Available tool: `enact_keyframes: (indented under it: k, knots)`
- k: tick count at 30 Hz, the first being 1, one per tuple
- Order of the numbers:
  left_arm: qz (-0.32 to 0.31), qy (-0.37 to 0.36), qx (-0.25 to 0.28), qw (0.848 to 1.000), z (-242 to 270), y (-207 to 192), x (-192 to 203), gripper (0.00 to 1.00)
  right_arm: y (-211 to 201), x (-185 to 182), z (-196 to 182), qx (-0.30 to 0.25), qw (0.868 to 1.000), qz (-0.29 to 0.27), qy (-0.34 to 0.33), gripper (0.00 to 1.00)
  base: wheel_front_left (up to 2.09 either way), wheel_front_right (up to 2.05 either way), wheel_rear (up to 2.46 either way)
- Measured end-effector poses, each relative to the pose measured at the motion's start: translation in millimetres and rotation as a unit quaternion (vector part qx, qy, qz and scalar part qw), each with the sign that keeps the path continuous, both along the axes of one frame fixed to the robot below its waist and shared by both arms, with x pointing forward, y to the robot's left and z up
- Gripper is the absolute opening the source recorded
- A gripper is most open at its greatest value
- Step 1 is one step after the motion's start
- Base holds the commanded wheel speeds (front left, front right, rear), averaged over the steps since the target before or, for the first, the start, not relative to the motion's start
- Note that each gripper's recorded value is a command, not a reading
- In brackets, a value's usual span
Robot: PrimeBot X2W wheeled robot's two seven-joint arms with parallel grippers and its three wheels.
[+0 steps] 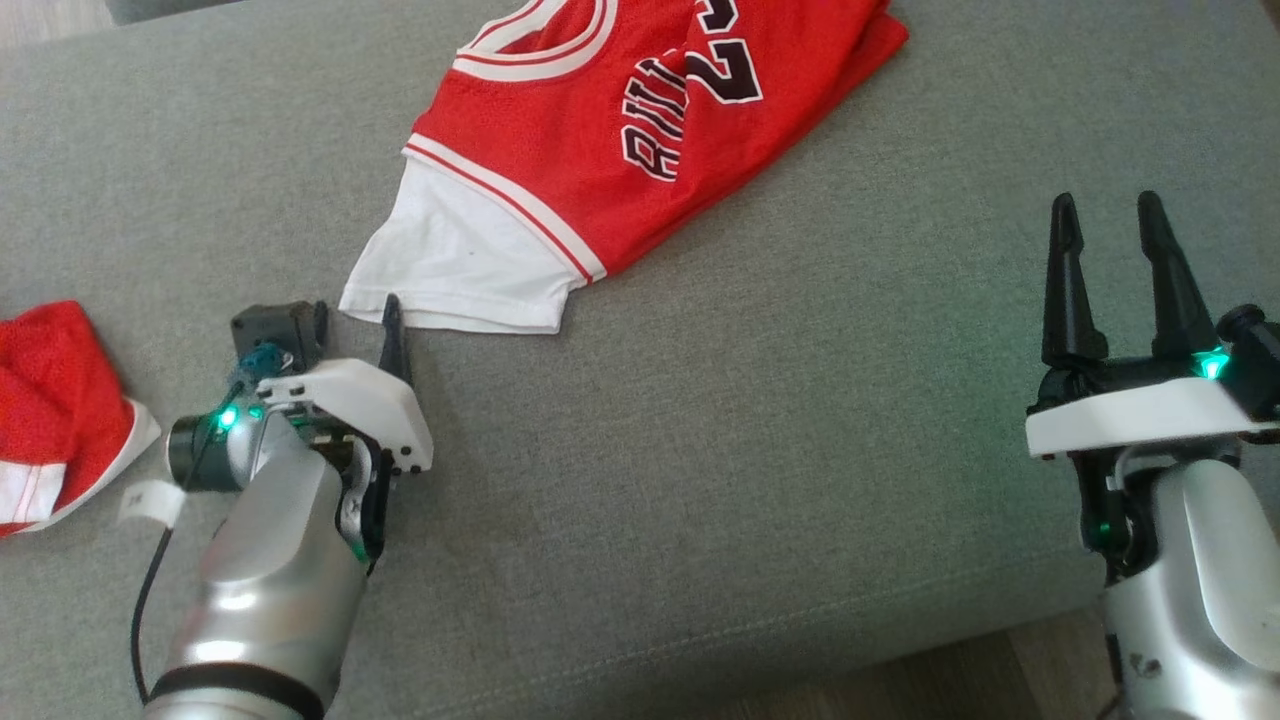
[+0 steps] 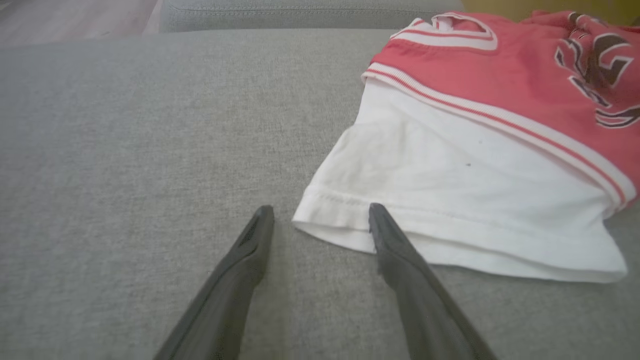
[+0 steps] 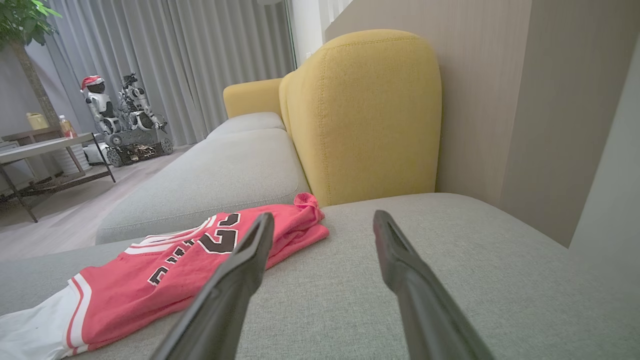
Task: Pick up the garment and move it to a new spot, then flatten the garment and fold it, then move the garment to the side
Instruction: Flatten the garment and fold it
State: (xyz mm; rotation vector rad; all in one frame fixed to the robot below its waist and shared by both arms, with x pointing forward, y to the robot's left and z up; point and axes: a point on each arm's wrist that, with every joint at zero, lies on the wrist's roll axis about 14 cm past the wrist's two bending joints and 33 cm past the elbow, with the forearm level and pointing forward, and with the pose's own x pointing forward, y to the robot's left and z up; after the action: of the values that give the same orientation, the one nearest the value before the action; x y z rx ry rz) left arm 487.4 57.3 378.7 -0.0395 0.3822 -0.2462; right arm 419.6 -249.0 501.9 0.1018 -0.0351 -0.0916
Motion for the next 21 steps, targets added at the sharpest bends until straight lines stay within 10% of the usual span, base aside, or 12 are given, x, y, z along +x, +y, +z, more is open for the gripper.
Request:
enact_keyframes:
  k: [4,7,21]
  knots:
    - [-0.006,0.011,0.0,1.0,-5,0,0,1.0,0,1,-2,0.001,1.0,0.0,0.002,1.0,0.0,0.0,0.0]
    - [-0.007,0.015,-0.013,1.0,-4,-2,2,0.0,1,3,-6,0.003,1.0,0.001,0.007,1.0,0.0,0.0,0.0]
    - [0.048,-0.121,-0.136,0.982,86,20,29,0.0,8,32,-21,0.012,0.999,0.009,0.038,1.0,0.0,0.0,0.0]
